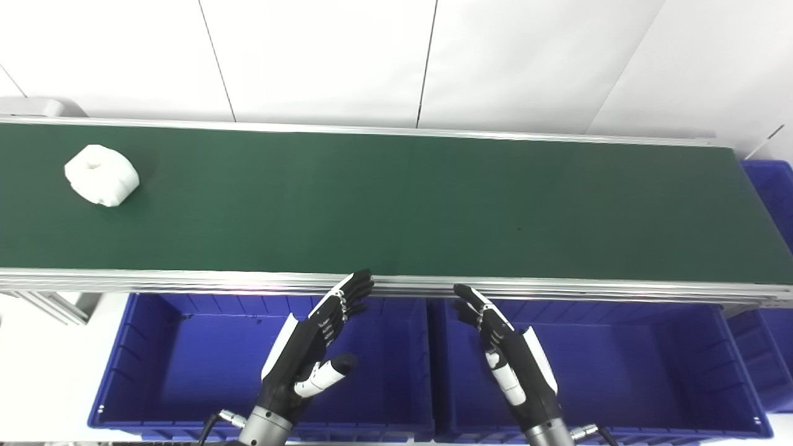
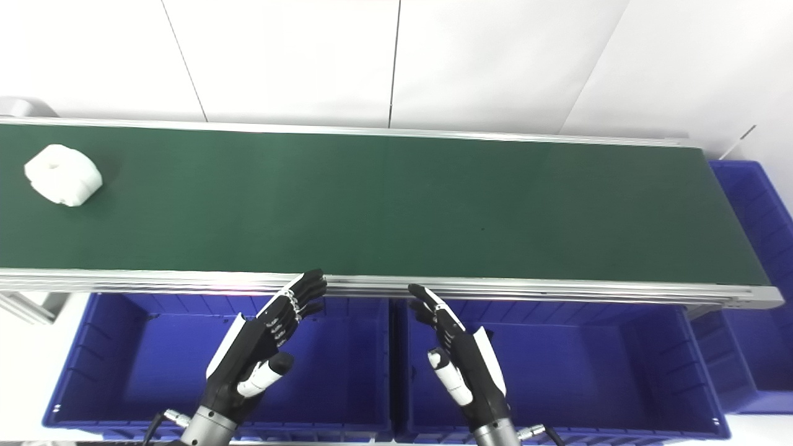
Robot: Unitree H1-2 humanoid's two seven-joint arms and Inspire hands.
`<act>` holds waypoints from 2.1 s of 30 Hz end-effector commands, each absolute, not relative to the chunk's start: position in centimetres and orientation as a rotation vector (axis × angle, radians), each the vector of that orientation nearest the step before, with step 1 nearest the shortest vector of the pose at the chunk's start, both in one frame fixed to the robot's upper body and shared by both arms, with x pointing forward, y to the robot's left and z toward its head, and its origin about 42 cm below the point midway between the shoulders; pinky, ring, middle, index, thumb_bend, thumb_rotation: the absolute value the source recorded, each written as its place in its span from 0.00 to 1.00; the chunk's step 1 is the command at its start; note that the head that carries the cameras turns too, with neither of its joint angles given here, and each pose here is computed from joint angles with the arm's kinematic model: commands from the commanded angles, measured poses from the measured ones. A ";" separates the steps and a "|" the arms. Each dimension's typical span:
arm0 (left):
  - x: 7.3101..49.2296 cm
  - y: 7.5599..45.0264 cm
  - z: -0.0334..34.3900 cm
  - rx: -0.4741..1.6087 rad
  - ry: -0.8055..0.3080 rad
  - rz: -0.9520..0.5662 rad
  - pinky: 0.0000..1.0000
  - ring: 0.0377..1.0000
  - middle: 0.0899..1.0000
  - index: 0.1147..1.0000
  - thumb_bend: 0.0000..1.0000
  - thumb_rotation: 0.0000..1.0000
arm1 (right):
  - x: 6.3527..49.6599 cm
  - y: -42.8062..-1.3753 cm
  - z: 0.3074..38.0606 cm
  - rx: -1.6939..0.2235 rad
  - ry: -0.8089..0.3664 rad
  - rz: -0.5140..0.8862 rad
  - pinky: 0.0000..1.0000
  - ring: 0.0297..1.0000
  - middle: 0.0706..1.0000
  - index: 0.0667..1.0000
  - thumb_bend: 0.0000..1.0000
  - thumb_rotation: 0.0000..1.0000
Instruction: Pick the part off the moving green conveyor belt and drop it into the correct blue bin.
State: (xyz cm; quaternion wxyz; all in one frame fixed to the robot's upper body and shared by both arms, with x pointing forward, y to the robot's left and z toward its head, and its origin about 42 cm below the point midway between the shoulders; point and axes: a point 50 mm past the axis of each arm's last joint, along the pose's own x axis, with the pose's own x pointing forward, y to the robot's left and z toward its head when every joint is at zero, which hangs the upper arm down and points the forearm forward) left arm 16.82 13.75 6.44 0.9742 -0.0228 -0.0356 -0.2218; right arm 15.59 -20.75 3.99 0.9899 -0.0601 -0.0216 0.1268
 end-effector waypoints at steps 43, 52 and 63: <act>17.6 12.6 4.0 -0.047 -0.102 -0.478 0.81 0.88 0.87 0.85 0.84 0.74 | 16.3 -21.5 2.2 -0.094 -0.026 0.267 0.84 0.86 0.89 0.86 0.75 1.00; 17.7 12.3 3.6 -0.042 -0.102 -0.481 0.79 0.86 0.85 0.83 0.84 0.74 | 16.2 -21.9 1.9 -0.095 -0.013 0.269 0.84 0.87 0.89 0.85 0.77 1.00; 17.5 11.9 4.1 -0.048 -0.113 -0.484 0.77 0.85 0.86 0.81 0.84 0.73 | 16.0 -22.4 2.1 -0.095 -0.016 0.268 0.89 0.91 0.91 0.88 0.80 0.99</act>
